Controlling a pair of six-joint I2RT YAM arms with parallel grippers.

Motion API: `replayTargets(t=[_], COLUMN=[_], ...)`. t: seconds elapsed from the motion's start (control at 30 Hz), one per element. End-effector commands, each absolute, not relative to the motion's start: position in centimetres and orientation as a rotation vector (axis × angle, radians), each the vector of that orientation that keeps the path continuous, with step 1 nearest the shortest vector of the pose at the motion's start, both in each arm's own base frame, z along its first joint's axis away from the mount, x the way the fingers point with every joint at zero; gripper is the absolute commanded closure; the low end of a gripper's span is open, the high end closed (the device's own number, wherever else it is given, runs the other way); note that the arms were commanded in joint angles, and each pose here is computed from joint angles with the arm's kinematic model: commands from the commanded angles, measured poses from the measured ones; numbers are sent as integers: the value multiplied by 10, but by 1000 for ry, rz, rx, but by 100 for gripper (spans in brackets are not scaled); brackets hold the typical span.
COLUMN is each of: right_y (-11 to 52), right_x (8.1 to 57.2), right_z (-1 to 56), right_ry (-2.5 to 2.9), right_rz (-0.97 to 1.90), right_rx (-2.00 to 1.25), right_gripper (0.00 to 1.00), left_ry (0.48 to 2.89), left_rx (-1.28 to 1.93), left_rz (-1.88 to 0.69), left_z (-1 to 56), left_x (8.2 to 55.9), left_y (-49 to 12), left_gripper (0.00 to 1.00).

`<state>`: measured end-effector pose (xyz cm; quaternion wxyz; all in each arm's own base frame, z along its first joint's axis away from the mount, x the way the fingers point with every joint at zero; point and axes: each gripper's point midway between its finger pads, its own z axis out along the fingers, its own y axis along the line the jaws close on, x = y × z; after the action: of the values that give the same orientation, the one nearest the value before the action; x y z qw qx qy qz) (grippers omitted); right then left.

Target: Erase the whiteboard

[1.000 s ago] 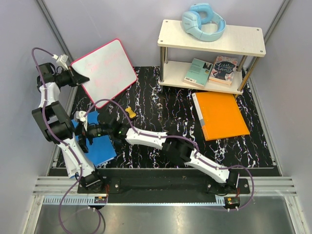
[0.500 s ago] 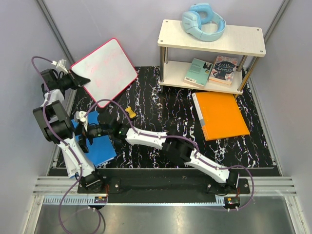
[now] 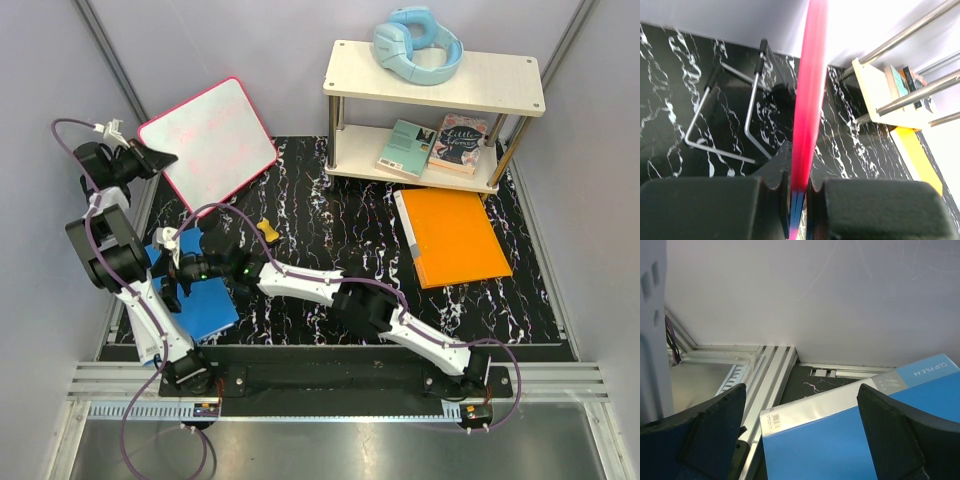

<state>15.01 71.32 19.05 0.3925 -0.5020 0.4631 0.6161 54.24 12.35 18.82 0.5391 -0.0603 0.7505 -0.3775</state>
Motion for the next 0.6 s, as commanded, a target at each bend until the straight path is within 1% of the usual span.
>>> replayTargets(t=[0.0, 0.1, 0.17, 0.23, 0.37, 0.4, 0.47, 0.57], right_y=[706, 705, 705, 705, 705, 705, 705, 704], right_x=[97, 98, 99, 99, 102, 102, 105, 106], right_z=[286, 287, 284, 283, 282, 282, 282, 281], right_ry=[883, 887, 900, 907, 923, 928, 937, 939], right_rz=[1637, 1633, 1630, 1629, 1631, 1629, 1623, 1621], right_rx=[-1280, -1272, -1265, -1260, -1245, -1241, -1229, -1218], right_gripper=[0, 0, 0, 0, 0, 0, 1, 0], left_ry=[1435, 1390, 1403, 1404, 1450, 1477, 1546, 1561], left_rx=[-373, -350, -345, -323, -280, -284, -286, -334], left_rz=[-512, -502, -465, -374, -219, -201, -179, -202], left_z=[273, 287, 284, 285, 266, 253, 233, 215], left_x=[579, 583, 588, 593, 600, 602, 605, 600], left_y=[209, 206, 206, 214, 226, 229, 230, 228], left_gripper=[100, 100, 100, 100, 100, 100, 100, 100])
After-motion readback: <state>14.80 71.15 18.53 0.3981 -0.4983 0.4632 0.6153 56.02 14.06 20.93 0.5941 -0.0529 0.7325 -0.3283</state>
